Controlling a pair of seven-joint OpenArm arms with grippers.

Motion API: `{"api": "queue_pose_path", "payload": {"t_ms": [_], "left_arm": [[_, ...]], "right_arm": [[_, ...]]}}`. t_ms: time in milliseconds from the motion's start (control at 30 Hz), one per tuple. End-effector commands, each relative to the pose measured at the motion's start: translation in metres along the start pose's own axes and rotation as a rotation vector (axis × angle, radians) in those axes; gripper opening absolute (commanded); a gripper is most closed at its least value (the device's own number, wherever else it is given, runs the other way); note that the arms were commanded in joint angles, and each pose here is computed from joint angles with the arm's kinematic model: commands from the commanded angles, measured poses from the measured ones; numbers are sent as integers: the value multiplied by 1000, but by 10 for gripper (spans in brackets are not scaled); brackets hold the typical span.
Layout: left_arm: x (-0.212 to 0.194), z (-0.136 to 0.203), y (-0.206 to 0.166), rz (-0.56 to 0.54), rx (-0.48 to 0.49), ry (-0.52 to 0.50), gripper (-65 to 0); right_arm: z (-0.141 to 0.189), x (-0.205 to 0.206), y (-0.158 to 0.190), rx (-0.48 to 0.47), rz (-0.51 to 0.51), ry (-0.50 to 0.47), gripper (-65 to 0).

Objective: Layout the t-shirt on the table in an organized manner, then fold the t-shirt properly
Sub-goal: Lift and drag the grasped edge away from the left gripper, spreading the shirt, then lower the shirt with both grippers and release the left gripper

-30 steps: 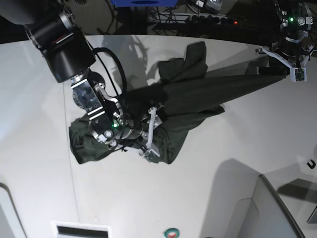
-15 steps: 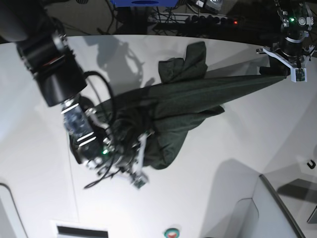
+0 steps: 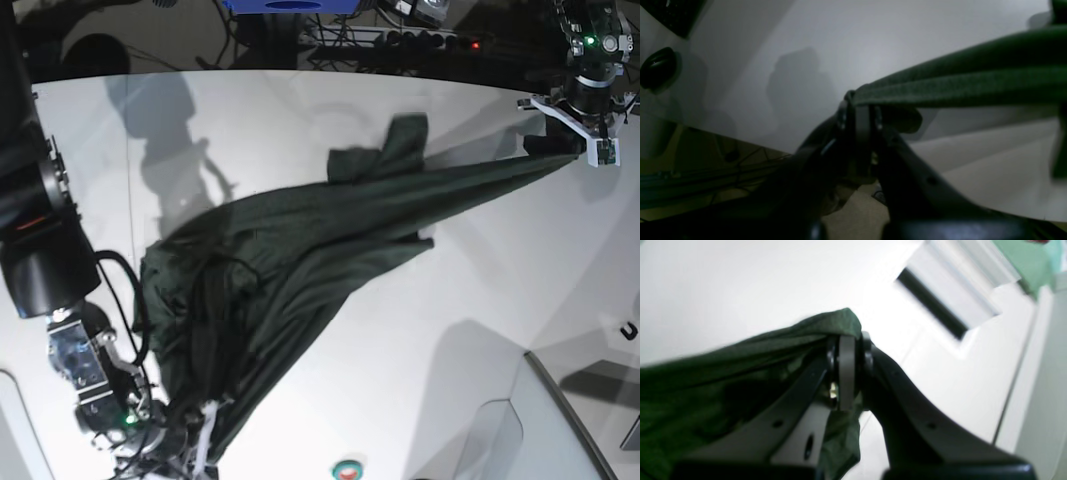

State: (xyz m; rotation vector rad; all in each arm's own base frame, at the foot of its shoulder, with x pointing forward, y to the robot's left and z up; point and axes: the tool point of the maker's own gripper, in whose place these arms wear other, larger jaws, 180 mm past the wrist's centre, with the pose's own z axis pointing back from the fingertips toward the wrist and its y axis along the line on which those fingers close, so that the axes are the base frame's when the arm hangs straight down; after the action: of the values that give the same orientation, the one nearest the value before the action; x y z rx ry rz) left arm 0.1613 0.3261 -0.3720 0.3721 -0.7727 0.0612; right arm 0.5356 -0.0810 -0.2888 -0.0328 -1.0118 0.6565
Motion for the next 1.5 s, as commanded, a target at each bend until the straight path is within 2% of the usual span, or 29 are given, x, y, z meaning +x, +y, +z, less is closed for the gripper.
{"api": "queue_pose_path", "payload": {"t_ms": [0, 100, 167, 267, 333, 367, 400, 467, 533, 633, 700, 733, 900, 1100, 1367, 1467], "left_arm": [[9, 3, 3, -7, 10, -34, -650], [11, 4, 0, -7, 3, -39, -650], [14, 6, -3, 3, 1, -51, -650], [23, 9, -7, 10, -4, -74, -650], [24, 9, -15, 2, -25, -75, -650], [23, 9, -19, 0, -36, -73, -650], [23, 9, -22, -1, -44, -73, -650], [22, 9, -27, -4, -56, -71, -650], [22, 9, -27, -5, -57, -71, -650], [18, 11, -28, -6, -62, -61, -650], [19, 13, -30, -16, -77, -64, -650], [19, 14, -33, -27, -95, -66, -650], [13, 24, -54, -113, -214, -57, -650], [6, 28, -55, -126, -227, -42, -650], [4, 28, -55, -126, -227, -36, -650], [2, 28, -55, -126, -227, -32, -650]], "right_arm": [[6, 45, -12, -21, 3, -122, -648], [4, 69, 7, 11, 3, -215, -642], [-2, 80, 27, 46, -24, -253, -585], [-13, 87, 55, 92, -66, -281, -396], [-17, 91, 56, 58, -92, -284, -257], [-16, 96, 48, 23, -102, -291, -207], [-16, 98, 43, 0, -110, -292, -194], [-12, 102, 34, -27, -118, -305, -210], [-6, 87, 15, -59, -95, -266, -216], [5, 46, 14, -65, -80, -99, -216], [14, 3, 23, -52, -74, 31, -212], [18, -15, 28, -47, -84, 63, -212], [37, -95, 58, -18, -188, 156, -216], [57, -164, 100, 27, -266, 260, -216], [56, -188, 126, 49, -388, 314, -218], [52, -192, 132, 60, -400, 332, -218]]}}
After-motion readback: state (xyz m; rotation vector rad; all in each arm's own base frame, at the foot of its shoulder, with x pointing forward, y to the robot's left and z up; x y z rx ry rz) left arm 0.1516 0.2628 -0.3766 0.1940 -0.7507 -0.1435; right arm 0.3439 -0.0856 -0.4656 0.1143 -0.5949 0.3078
